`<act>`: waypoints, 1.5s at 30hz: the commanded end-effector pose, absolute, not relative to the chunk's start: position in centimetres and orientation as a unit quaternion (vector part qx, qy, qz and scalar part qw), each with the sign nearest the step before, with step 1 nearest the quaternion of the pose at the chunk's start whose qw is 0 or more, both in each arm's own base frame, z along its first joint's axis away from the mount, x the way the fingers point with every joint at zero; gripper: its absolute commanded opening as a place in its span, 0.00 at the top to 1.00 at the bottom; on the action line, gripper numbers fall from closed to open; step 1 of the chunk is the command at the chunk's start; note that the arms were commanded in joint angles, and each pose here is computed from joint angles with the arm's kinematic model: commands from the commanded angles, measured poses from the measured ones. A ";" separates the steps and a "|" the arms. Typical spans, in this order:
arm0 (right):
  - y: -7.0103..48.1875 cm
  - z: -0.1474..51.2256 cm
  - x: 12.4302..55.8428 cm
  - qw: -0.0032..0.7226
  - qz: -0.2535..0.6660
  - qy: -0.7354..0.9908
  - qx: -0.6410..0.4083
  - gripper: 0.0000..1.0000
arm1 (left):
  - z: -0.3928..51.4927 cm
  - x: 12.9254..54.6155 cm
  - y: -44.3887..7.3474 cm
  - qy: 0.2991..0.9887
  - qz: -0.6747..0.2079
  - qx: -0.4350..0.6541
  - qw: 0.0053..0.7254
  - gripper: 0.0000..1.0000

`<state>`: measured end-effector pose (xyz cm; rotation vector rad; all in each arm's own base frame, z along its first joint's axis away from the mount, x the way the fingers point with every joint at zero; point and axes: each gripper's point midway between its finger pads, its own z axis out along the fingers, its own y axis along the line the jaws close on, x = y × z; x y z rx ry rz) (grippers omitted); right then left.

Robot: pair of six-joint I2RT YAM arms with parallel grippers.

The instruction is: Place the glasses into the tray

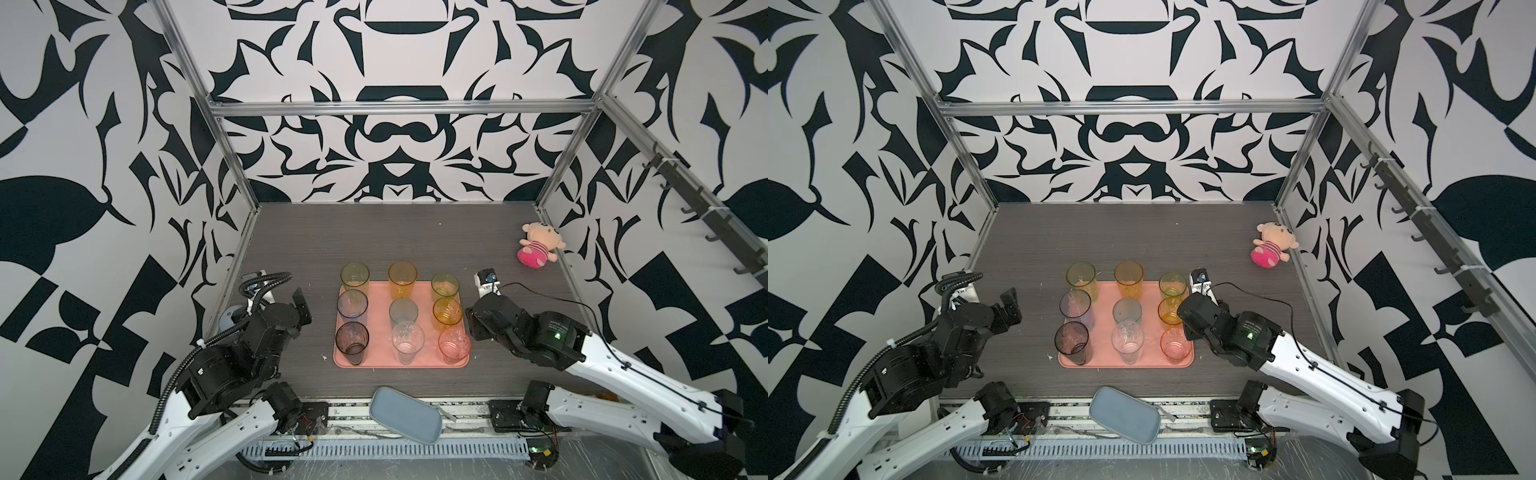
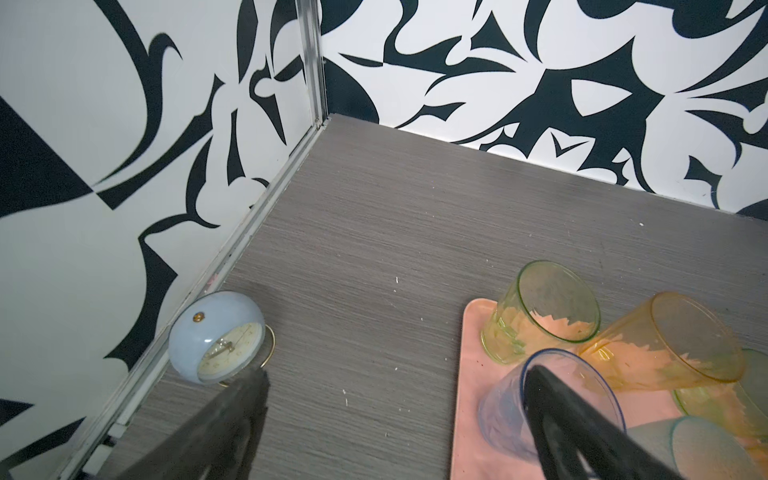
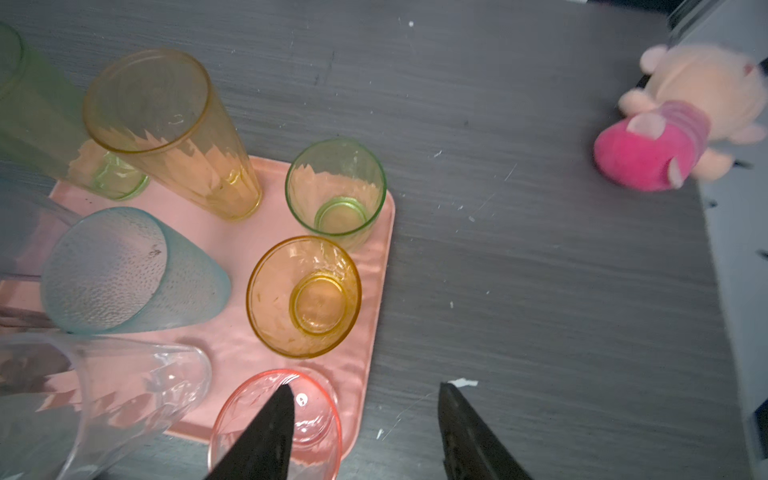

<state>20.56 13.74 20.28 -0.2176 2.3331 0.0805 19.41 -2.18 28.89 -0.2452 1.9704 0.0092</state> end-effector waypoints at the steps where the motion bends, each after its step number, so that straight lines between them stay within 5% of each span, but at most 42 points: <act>1: 12.9 24.8 23.0 0.472 -0.007 0.877 -0.084 0.37 | 30.9 20.1 -2.0 0.814 0.036 -0.085 0.574 0.00; 12: 10.7 28.3 27.3 0.559 -0.056 0.825 -0.060 0.24 | 33.9 24.0 -4.8 0.749 0.105 -0.015 0.654 0.01; 17: 9.5 28.4 29.2 0.576 -0.076 0.813 -0.039 0.08 | 33.2 26.4 -4.8 0.744 0.136 -0.009 0.654 0.00; 23: 8.2 27.4 31.5 0.586 -0.095 0.805 -0.018 0.01 | 32.0 29.5 -2.8 0.749 0.154 -0.042 0.643 0.01; 45: 2.7 18.6 37.3 0.572 -0.149 0.806 0.043 0.00 | 19.3 35.4 5.6 0.776 0.135 -0.170 0.593 0.01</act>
